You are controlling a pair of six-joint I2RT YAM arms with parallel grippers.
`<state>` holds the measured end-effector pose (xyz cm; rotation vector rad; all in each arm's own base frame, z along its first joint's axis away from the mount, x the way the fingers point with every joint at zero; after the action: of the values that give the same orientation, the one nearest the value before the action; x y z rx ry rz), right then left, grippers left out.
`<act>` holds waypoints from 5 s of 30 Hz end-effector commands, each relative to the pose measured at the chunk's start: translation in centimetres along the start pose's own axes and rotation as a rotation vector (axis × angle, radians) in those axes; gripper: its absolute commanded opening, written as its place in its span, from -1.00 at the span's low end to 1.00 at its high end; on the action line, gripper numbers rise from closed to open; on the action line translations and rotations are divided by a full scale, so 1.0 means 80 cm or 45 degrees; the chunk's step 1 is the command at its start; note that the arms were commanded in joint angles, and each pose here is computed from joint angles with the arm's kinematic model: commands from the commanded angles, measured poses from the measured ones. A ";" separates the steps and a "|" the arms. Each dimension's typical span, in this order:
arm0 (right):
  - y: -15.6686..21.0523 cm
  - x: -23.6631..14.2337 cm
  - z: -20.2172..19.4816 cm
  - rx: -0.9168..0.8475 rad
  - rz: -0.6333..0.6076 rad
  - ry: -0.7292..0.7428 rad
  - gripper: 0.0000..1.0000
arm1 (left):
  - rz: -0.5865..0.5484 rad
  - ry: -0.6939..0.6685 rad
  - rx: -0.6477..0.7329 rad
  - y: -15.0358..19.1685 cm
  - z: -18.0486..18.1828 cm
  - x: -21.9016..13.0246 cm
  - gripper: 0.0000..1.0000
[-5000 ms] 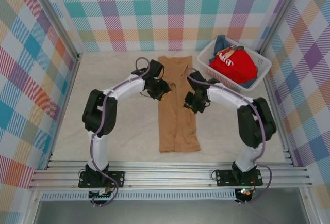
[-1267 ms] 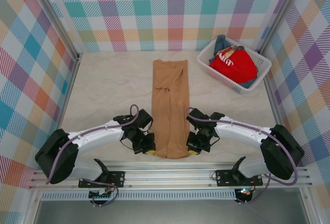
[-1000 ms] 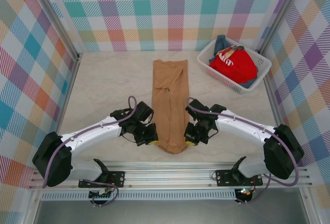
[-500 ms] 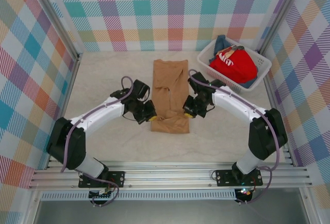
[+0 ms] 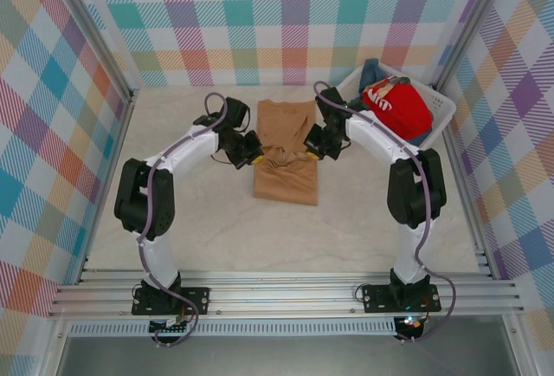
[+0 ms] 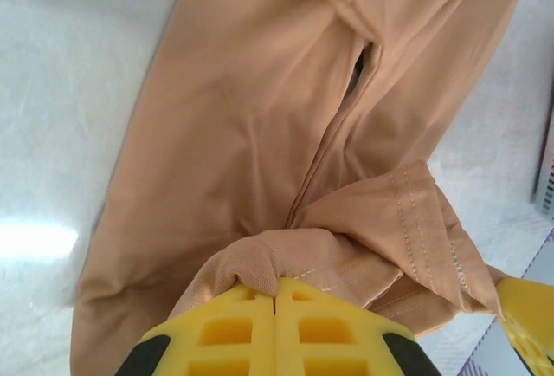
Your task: Fold and stack the t-shirts
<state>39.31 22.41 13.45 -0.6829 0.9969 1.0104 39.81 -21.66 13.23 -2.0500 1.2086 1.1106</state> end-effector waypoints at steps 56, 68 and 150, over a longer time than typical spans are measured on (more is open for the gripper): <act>0.086 0.102 -0.104 0.091 0.235 0.194 -0.75 | 0.002 0.018 0.055 -0.159 -0.031 0.112 -0.96; 0.067 0.019 -0.059 -0.022 0.070 0.049 -0.34 | -0.087 -0.078 0.077 -0.076 -0.006 -0.008 -0.40; 0.162 -0.100 -0.026 0.207 0.399 -0.166 -1.00 | 0.225 0.118 -0.394 0.178 0.080 -0.110 -0.99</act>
<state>22.97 22.68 19.77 -0.3526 1.0764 1.2255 20.58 -19.61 17.20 -2.2601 1.3504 1.3422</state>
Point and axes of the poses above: each hand's point on the last joint's axis, 136 mm out from that joint toward the fingers, its own x axis out along the fingers, its own z axis along the line the jaws close on, y = z × x, the point moved 2 cm from there along -x, back along the fingers
